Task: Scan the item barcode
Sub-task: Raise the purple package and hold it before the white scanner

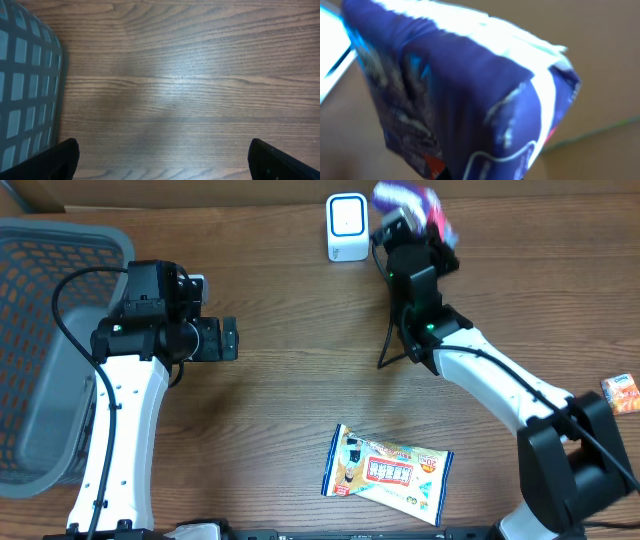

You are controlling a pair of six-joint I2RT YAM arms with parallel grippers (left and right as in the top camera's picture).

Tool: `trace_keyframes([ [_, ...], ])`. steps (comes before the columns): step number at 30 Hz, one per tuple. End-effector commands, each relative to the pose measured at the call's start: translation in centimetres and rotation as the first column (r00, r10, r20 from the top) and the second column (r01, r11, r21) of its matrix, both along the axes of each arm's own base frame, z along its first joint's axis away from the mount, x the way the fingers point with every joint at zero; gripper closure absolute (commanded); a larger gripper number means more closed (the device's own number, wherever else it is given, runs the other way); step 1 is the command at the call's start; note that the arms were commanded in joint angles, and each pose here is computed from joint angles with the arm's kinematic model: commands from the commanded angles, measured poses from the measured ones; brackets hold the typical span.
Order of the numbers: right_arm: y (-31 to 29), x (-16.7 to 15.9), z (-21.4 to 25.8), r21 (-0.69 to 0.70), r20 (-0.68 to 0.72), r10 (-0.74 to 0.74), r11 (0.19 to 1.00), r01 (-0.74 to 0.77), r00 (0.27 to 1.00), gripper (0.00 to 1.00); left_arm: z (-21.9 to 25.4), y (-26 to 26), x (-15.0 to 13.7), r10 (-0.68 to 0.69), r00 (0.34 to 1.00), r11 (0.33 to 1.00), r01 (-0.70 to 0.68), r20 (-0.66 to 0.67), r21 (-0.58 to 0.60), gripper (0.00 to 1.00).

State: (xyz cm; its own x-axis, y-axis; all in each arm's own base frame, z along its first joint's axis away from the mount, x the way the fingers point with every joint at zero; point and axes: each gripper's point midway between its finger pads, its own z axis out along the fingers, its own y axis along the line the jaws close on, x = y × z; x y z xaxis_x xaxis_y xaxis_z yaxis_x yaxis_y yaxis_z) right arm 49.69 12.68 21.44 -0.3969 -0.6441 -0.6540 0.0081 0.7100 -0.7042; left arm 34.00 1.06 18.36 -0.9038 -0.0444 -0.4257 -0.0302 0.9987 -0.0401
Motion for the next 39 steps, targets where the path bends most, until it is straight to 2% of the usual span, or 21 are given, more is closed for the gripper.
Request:
trace_keyframes([
  [1, 2.3, -2.9, 0.0, 0.288, -0.078, 0.085, 0.956, -0.059, 0.993, 0.96, 0.4, 0.2, 0.0, 0.014, 1.000, 1.000, -0.014, 0.010, 0.001, 0.00],
  [3, 4.5, -4.4, -0.6, 0.383, -0.149, 0.221, 0.911, -0.150, 0.964, 0.96, 0.4, 0.2, 0.0, 0.014, 1.000, 1.000, -0.014, 0.010, 0.001, 0.00],
  [5, 6.1, -5.4, 1.0, 0.486, -0.134, 0.308, 0.849, -0.208, 0.942, 0.96, 0.4, 0.2, 0.0, 0.014, 1.000, 1.000, -0.014, 0.010, 0.001, 0.00],
  [10, 8.2, -8.3, 3.4, 0.694, -0.174, 0.475, 0.681, -0.235, 0.863, 0.96, 0.4, 0.2, 0.0, 0.014, 1.000, 1.000, -0.014, 0.010, 0.001, 0.00],
  [12, 8.5, -8.9, 3.4, 0.726, -0.189, 0.523, 0.645, -0.240, 0.831, 0.96, 0.4, 0.2, 0.0, 0.014, 1.000, 1.000, -0.014, 0.010, 0.001, 0.00],
  [19, 7.3, -8.6, 2.7, 0.717, -0.220, 0.495, 0.666, -0.204, 0.841, 0.96, 0.4, 0.2, 0.0, 0.014, 1.000, 1.000, -0.014, 0.010, 0.001, 0.00],
  [20, 6.8, -7.9, 2.7, 0.696, -0.209, 0.464, 0.689, -0.203, 0.861, 0.96, 0.4, 0.2, 0.0, 0.014, 1.000, 1.000, -0.014, 0.010, 0.001, 0.00],
  [22, 4.3, -3.9, 3.2, 0.566, -0.120, 0.314, 0.801, -0.194, 0.942, 0.96, 0.4, 0.2, 0.0, 0.014, 1.000, 1.000, -0.014, 0.010, 0.001, 0.00],
  [25, 2.9, 0.2, 3.8, 0.435, 0.011, 0.216, 0.878, -0.199, 0.976, 0.96, 0.4, 0.2, 0.0, 0.014, 1.000, 1.000, -0.014, 0.010, 0.001, 0.00],
  [29, 3.8, 4.4, 3.9, 0.218, 0.151, 0.276, 0.927, -0.304, 0.949, 0.96, 0.4, 0.2, 0.0, 0.014, 1.000, 1.000, -0.014, 0.010, 0.001, 0.00],
  [33, 4.1, 6.6, 4.4, 0.000, 0.272, 0.285, 0.955, -0.297, 0.919, 0.96, 0.4, 0.2, 0.0, 0.014, 1.000, 1.000, -0.014, 0.010, 0.001, 0.00],
  [39, 5.2, 7.8, 4.7, -0.326, 0.391, 0.374, 0.911, -0.253, 0.841, 0.96, 0.4, 0.2, 0.0, 0.014, 1.000, 1.000, -0.014, 0.010, 0.001, 0.00],
])
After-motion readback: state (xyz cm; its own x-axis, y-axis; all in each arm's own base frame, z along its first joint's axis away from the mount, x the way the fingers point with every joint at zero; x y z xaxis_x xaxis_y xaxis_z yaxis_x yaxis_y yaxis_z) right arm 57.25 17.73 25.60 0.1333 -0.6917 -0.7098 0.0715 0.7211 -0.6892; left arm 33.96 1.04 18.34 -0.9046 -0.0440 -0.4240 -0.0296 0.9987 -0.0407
